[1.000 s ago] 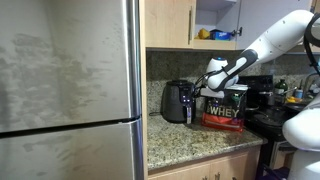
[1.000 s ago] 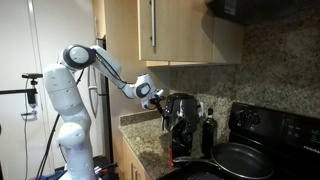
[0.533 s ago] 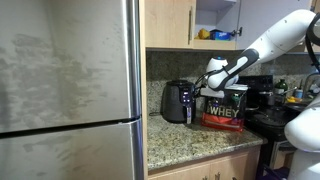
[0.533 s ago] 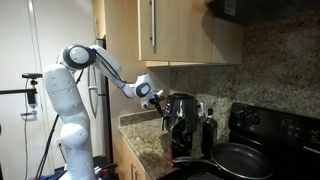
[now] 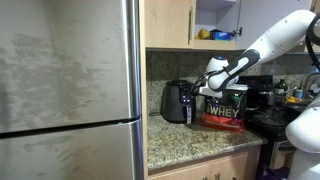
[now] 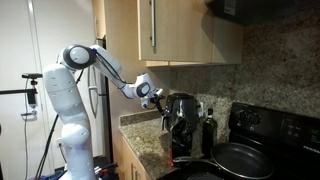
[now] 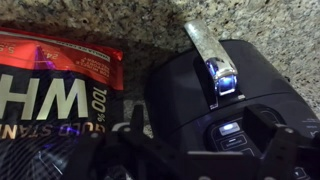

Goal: Pull the food basket out of the air fryer

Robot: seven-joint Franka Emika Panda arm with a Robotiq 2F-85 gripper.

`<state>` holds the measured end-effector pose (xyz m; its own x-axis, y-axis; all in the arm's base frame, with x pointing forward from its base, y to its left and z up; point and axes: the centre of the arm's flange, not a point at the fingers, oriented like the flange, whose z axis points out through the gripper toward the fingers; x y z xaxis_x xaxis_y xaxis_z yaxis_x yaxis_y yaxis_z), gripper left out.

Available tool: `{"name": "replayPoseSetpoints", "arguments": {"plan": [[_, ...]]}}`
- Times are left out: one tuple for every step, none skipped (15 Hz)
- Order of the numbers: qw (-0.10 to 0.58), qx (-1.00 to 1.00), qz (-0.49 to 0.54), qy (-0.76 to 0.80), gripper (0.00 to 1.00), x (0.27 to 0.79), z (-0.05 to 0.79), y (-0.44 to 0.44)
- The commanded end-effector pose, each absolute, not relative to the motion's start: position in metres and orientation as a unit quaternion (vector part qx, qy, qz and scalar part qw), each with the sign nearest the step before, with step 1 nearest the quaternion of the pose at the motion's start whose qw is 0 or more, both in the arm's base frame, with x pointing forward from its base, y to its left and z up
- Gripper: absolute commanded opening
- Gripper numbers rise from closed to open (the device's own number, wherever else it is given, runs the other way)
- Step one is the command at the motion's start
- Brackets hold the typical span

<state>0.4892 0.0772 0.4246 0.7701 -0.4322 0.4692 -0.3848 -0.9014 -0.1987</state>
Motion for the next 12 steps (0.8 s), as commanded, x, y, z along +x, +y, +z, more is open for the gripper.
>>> {"name": "replayPoseSetpoints", "arguments": {"plan": [[0.046,-0.940,-0.261,0.217,1.00,0.489,0.425,0.078],[0.046,-0.940,-0.261,0.217,1.00,0.489,0.425,0.078],[0.046,-0.940,-0.261,0.217,1.00,0.489,0.425,0.078],[0.046,-0.940,-0.261,0.217,1.00,0.489,0.425,0.078],[0.046,-0.940,-0.261,0.217,1.00,0.489,0.425,0.078],[0.039,-0.952,-0.214,0.215,1.00,0.485,0.428,0.078],[0.049,-0.954,-0.200,0.217,1.00,0.484,0.426,0.079],[0.056,-0.954,-0.189,0.228,1.00,0.483,0.423,0.082],[0.062,-0.951,-0.187,0.237,1.00,0.482,0.421,0.085],[0.067,-0.949,-0.190,0.241,1.00,0.482,0.420,0.086],[0.068,-0.947,-0.195,0.246,1.00,0.483,0.420,0.087],[0.070,-0.945,-0.198,0.250,1.00,0.517,0.437,0.080]]}}
